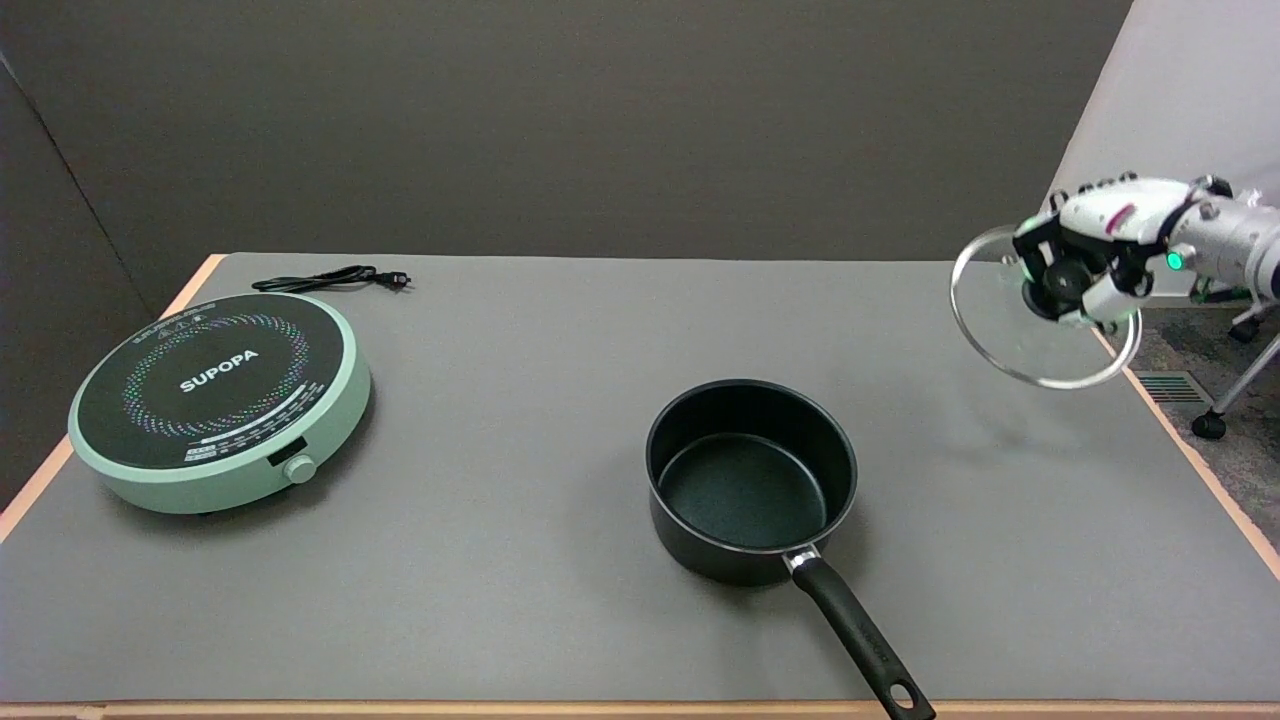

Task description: Place the pot lid onto the table.

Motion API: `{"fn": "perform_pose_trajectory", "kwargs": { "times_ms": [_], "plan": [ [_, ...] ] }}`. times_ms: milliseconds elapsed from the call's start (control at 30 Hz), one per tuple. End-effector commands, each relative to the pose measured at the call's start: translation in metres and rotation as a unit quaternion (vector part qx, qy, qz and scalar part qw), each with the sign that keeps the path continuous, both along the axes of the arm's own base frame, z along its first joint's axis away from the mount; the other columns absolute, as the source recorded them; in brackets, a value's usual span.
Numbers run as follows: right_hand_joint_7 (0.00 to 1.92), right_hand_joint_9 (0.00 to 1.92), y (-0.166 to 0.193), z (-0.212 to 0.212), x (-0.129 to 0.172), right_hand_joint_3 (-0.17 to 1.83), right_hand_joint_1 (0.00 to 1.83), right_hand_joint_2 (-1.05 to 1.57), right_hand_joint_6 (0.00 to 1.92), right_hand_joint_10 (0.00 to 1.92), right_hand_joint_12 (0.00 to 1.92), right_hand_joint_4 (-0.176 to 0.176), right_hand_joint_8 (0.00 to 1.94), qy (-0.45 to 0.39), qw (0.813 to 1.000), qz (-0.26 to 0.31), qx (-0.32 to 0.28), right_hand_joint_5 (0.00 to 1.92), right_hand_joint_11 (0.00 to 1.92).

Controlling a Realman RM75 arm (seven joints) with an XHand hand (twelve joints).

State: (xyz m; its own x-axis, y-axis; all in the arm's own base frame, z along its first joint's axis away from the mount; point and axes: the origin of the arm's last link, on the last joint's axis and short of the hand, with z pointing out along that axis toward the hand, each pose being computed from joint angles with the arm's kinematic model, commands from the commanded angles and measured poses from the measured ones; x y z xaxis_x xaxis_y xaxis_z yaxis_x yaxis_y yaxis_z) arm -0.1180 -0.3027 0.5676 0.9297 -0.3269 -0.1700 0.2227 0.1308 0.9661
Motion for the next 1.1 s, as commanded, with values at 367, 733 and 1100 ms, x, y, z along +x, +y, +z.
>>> {"fn": "perform_pose_trajectory", "kwargs": {
  "times_ms": [367,733,1100],
  "plan": [
    [0.95,0.86,0.048,0.014,-0.083,0.73,1.37,0.77,1.52,1.53,1.42,0.176,1.29,-0.097,0.987,-0.105,-0.070,0.58,0.67],
    [0.95,0.86,0.048,0.017,-0.092,0.73,1.37,0.77,1.51,1.53,1.40,0.176,1.28,-0.070,0.986,-0.136,-0.061,0.58,0.68],
    [0.95,0.86,0.019,0.001,-0.088,0.74,1.38,0.77,1.50,1.52,1.38,0.176,1.28,-0.069,0.986,-0.148,-0.037,0.59,0.69]
  ]
}}
